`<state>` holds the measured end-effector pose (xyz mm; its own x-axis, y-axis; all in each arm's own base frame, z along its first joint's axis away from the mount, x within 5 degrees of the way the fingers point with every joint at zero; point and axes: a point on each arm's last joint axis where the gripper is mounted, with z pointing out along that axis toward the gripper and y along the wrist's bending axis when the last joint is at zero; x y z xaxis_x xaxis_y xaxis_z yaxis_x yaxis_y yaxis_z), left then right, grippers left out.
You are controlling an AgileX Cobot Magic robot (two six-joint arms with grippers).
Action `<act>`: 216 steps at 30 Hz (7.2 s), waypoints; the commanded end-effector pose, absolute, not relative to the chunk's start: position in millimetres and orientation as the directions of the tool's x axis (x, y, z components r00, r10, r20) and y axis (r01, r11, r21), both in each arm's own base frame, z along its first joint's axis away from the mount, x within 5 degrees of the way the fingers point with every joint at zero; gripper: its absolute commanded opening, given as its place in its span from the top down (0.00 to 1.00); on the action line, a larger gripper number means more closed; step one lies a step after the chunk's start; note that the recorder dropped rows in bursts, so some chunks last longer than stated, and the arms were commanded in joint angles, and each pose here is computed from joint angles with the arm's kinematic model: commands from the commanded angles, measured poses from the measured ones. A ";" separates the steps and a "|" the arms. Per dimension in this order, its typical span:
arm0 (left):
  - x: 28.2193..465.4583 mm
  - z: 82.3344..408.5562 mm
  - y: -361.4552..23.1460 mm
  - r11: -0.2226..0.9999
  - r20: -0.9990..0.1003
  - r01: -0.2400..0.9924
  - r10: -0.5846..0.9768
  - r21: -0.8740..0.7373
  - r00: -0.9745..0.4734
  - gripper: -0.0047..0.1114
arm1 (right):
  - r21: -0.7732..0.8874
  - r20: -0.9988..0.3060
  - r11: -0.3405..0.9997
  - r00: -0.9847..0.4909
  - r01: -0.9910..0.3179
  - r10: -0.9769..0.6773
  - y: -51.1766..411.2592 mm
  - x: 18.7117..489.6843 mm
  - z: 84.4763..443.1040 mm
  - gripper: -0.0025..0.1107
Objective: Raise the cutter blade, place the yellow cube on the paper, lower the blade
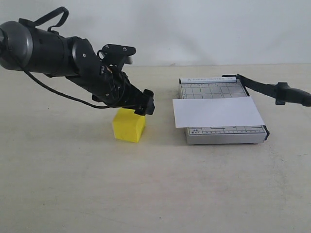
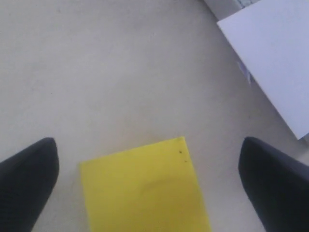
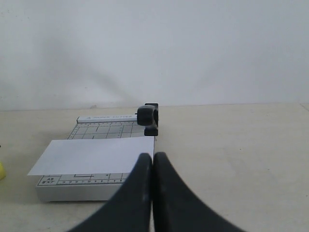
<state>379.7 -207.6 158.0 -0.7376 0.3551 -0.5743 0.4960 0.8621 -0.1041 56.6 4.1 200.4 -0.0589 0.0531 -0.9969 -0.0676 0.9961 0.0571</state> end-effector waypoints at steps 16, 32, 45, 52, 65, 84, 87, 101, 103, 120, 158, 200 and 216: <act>381.7 139.7 -208.3 0.870 -0.537 0.478 0.348 -0.119 -0.768 0.14 | 0.058 -0.997 0.996 -0.045 -0.067 0.055 4.0 56.3 201.5 0.98; 383.1 187.1 -206.1 0.834 -0.598 0.551 0.429 -0.026 -0.677 0.14 | 0.058 -0.997 0.996 -0.045 -0.067 0.055 4.0 56.3 201.5 0.98; 352.4 236.1 -277.5 0.686 -0.689 0.727 0.543 0.036 -0.479 0.45 | 0.058 -0.997 0.996 -0.045 -0.067 0.055 4.0 56.3 201.5 0.98; 325.3 237.1 -334.4 0.619 -0.815 0.782 0.492 0.080 -0.306 0.85 | 0.058 -0.997 0.996 -0.045 -0.067 0.055 4.0 56.3 201.5 0.98; 347.8 172.7 -385.6 0.581 -0.795 0.809 0.532 0.093 -0.291 0.92 | 0.058 -0.997 0.996 -0.045 -0.067 0.055 4.0 56.3 201.5 0.98; 382.4 116.2 -394.0 0.565 -0.750 0.810 0.600 0.154 -0.276 0.92 | 0.058 -0.997 0.996 -0.045 -0.067 0.055 4.0 56.3 201.5 0.98; 382.5 109.0 -394.1 0.581 -0.749 0.803 0.590 0.133 -0.302 0.92 | 0.058 -0.997 0.996 -0.045 -0.067 0.055 4.0 56.3 201.5 0.98; 381.7 108.5 -398.5 0.597 -0.777 0.794 0.552 0.114 -0.303 0.92 | 0.058 -0.997 0.996 -0.045 -0.067 0.055 4.0 56.3 201.5 0.98; 381.1 106.3 -399.2 0.598 -0.777 0.794 0.550 0.111 -0.306 0.92 | 0.058 -0.997 0.996 -0.045 -0.067 0.055 4.0 56.3 201.5 0.98; 360.5 86.5 -420.1 0.537 -0.775 0.831 0.585 0.148 -0.240 0.92 | 0.058 -0.997 0.996 -0.045 -0.067 0.055 4.0 56.3 201.5 0.98; 365.0 150.1 -423.3 0.552 -0.870 0.806 0.483 0.213 -0.100 0.45 | 0.058 -0.997 0.996 -0.045 -0.067 0.055 4.0 56.3 201.5 0.98; 395.9 221.6 -266.9 0.947 -0.372 0.320 0.312 0.042 -0.874 0.11 | 0.058 -0.997 0.996 -0.045 -0.067 0.055 4.0 56.3 201.5 0.98; 410.7 176.2 -219.1 0.967 -0.207 0.247 0.255 0.060 -0.945 0.11 | 0.058 -0.997 0.996 -0.045 -0.067 0.055 4.0 56.3 201.5 0.98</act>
<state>411.7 -217.1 181.4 -0.9411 0.2540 -0.2231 0.2402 0.9668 0.0876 56.6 4.1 200.4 -0.0592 0.0568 -0.9966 -0.0679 0.9958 0.0608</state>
